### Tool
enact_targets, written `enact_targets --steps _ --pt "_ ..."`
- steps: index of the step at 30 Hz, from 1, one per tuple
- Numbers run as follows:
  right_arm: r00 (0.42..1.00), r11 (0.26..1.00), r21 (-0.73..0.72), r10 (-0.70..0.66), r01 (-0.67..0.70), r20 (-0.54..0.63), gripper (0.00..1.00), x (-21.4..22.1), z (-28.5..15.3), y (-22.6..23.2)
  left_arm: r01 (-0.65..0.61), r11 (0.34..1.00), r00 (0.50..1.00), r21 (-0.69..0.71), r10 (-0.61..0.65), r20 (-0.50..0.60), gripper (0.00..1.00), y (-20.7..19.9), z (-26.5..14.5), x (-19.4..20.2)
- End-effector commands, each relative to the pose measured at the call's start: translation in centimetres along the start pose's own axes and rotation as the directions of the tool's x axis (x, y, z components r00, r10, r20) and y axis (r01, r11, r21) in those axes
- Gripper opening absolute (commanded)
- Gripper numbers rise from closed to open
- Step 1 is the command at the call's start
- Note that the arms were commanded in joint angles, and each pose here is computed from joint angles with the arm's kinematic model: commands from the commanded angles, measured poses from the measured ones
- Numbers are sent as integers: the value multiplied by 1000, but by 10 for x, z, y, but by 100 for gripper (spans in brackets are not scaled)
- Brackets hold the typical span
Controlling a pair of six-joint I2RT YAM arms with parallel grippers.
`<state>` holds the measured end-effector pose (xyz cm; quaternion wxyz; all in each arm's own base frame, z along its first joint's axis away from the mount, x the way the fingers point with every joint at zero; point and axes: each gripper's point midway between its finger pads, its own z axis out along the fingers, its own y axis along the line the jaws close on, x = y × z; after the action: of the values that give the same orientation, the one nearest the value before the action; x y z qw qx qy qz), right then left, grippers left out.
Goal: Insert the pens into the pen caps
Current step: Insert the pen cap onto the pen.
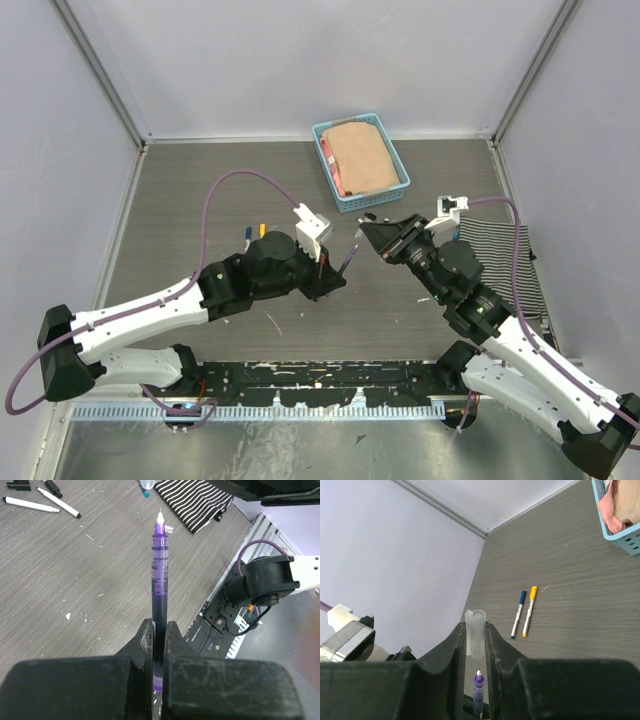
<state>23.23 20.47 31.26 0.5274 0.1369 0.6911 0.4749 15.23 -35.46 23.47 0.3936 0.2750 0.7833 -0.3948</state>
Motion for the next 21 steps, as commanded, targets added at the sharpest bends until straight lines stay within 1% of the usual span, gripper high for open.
enact_targets --steps 1,21 --pt "1000 998 -68 4 -4 2 15 -5 0 20 -24 999 997 42 21 73 0 -15 -3 -27" --pt "1000 999 -52 -12 12 -4 15 -4 -4 14 -21 1000 997 22 20 76 0 -11 -2 -27"
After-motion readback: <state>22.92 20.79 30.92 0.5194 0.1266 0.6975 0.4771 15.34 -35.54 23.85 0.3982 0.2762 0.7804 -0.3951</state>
